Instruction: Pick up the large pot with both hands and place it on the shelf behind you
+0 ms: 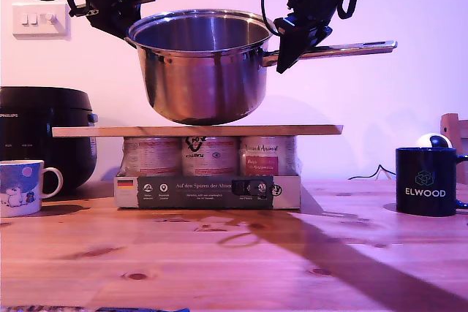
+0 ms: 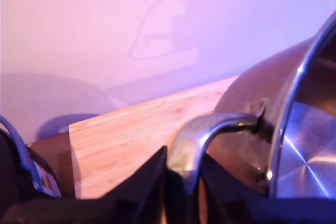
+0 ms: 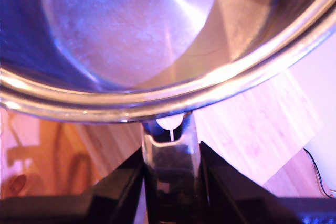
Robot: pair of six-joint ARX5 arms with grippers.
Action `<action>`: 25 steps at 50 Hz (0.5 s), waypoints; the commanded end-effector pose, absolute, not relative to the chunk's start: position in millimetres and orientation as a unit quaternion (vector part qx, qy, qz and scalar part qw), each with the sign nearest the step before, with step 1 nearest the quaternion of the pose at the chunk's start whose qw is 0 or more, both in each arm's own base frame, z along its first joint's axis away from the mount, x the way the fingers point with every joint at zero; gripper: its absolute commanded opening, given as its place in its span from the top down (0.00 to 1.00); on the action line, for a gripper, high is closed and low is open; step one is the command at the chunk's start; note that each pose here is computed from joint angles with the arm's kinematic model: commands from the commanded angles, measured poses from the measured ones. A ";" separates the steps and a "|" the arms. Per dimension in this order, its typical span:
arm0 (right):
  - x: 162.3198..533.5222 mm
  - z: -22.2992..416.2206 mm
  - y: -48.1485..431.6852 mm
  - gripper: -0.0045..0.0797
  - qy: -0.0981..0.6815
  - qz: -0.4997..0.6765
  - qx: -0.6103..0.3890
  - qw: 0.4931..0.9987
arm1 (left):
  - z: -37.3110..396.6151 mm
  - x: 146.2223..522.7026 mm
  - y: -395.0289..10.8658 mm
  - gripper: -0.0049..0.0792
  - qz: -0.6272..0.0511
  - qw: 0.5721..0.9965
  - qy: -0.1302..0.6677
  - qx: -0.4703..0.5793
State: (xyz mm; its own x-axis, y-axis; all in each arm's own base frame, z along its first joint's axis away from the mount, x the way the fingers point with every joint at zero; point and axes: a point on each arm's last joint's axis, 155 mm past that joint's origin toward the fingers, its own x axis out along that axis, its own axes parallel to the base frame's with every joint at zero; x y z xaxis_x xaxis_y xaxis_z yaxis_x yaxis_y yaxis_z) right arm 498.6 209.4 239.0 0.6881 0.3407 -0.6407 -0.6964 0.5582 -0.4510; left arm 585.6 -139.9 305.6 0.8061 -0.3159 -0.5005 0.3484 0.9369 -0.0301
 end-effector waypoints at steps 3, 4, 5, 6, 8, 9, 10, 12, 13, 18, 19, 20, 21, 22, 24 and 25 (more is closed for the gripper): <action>525.5 332.2 198.0 0.78 0.148 0.228 -0.280 0.921 | 258.9 596.2 -137.3 0.74 -0.148 0.941 0.305 0.010; 525.5 332.3 198.0 0.78 0.148 0.228 -0.280 0.921 | 258.9 596.2 -137.3 0.74 -0.148 0.941 0.304 0.010; 525.7 332.7 198.1 0.78 0.147 0.228 -0.280 0.921 | 258.9 596.2 -137.3 0.74 -0.148 0.941 0.304 0.010; 525.9 333.2 198.2 0.78 0.146 0.228 -0.280 0.921 | 258.9 596.2 -137.3 0.74 -0.148 0.941 0.305 0.010; 526.4 334.4 198.3 0.77 0.143 0.227 -0.279 0.922 | 259.0 596.3 -137.4 0.74 -0.148 0.941 0.304 0.010; 526.6 335.0 198.4 0.76 0.142 0.227 -0.279 0.922 | 259.2 596.3 -137.5 0.74 -0.148 0.941 0.304 0.010; 526.7 335.1 198.5 0.74 0.142 0.227 -0.279 0.922 | 259.3 596.4 -137.5 0.74 -0.148 0.941 0.304 0.010; 526.8 335.7 198.7 0.72 0.141 0.227 -0.279 0.922 | 259.3 596.4 -137.4 0.74 -0.148 0.941 0.304 0.010; 526.8 335.7 198.7 0.70 0.141 0.227 -0.279 0.922 | 259.3 596.4 -137.5 0.74 -0.148 0.941 0.304 0.010; 526.9 335.7 198.6 0.63 0.141 0.227 -0.279 0.922 | 258.4 595.8 -137.4 0.74 -0.148 0.940 0.306 0.010; 526.8 335.7 198.7 0.61 0.141 0.227 -0.279 0.922 | 258.3 595.7 -137.4 0.74 -0.148 0.940 0.306 0.010; 526.9 335.8 198.6 0.60 0.140 0.227 -0.279 0.922 | 258.3 595.7 -137.4 0.74 -0.148 0.940 0.306 0.010; 526.9 335.8 198.6 0.59 0.140 0.227 -0.279 0.922 | 258.1 595.8 -137.4 0.74 -0.148 0.940 0.306 0.010; 526.9 335.6 198.5 0.59 0.141 0.227 -0.279 0.922 | 258.0 595.7 -137.4 0.74 -0.148 0.940 0.306 0.010; 526.5 334.8 198.4 0.59 0.143 0.227 -0.279 0.922 | 258.0 595.7 -137.6 0.74 -0.148 0.940 0.306 0.010; 526.4 334.6 198.4 0.59 0.143 0.227 -0.279 0.922 | 258.0 595.7 -137.6 0.74 -0.148 0.940 0.306 0.010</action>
